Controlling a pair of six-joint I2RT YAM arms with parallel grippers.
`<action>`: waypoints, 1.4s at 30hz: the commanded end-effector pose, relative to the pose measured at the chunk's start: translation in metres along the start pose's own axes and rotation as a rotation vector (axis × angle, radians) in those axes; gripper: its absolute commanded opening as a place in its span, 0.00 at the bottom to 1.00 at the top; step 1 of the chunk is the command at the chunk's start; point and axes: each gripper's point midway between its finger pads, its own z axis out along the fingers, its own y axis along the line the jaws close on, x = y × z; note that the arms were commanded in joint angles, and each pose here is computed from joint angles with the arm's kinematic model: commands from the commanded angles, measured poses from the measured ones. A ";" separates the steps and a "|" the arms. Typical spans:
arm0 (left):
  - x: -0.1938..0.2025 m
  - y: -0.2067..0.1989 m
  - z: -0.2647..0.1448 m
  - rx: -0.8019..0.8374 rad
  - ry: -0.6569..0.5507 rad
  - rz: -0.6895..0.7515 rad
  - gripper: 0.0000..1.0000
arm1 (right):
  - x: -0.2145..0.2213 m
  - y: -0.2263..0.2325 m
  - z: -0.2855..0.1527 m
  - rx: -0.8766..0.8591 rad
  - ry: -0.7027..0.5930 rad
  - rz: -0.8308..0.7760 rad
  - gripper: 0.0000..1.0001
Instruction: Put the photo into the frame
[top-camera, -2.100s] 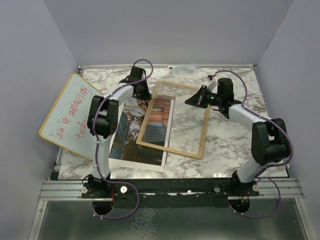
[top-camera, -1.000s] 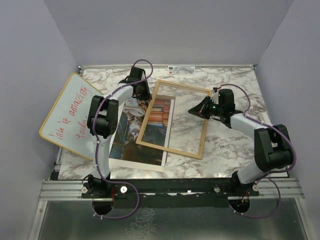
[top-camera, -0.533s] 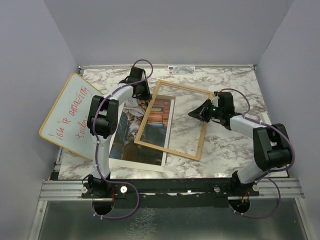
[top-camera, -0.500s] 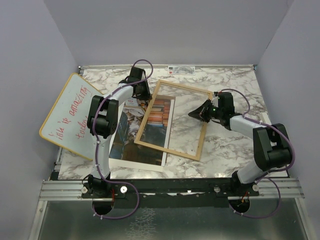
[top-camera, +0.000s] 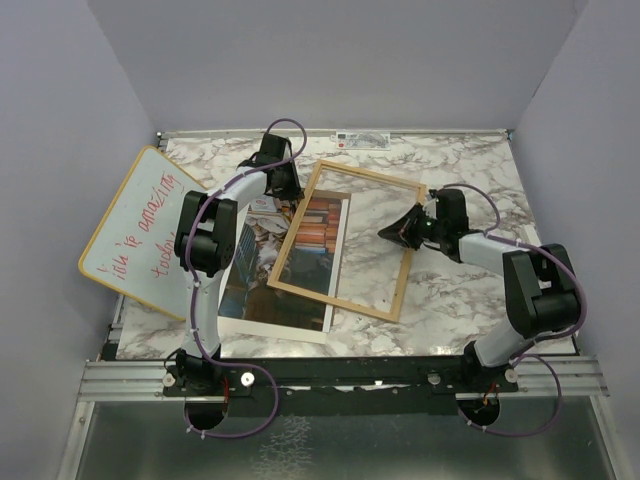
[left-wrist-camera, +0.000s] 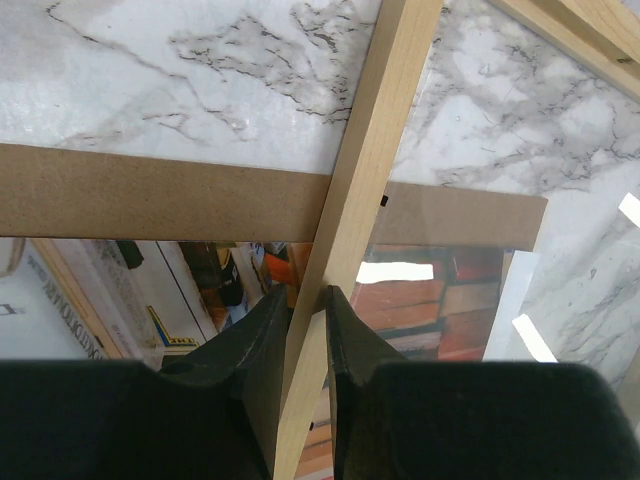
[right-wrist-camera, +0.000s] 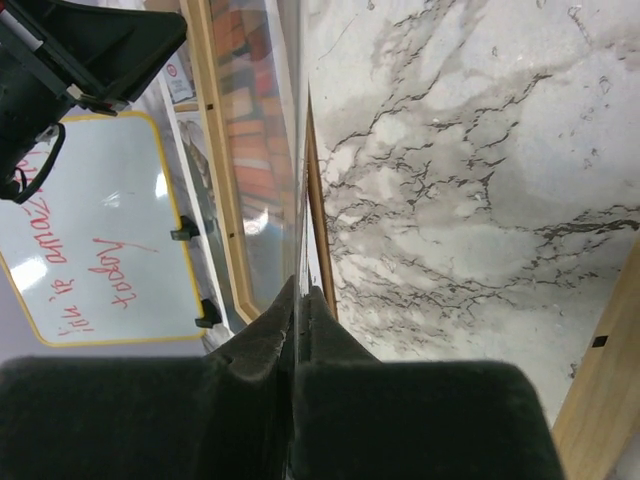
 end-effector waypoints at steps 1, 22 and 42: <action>0.071 0.049 0.027 -0.140 0.198 -0.024 0.22 | -0.005 0.004 0.006 -0.040 0.002 -0.073 0.01; 0.073 0.051 0.030 -0.149 0.204 -0.039 0.22 | 0.000 0.060 -0.018 -0.357 -0.032 -0.387 0.01; 0.077 0.053 0.029 -0.158 0.210 -0.045 0.22 | 0.004 0.039 -0.005 -0.314 -0.008 -0.321 0.01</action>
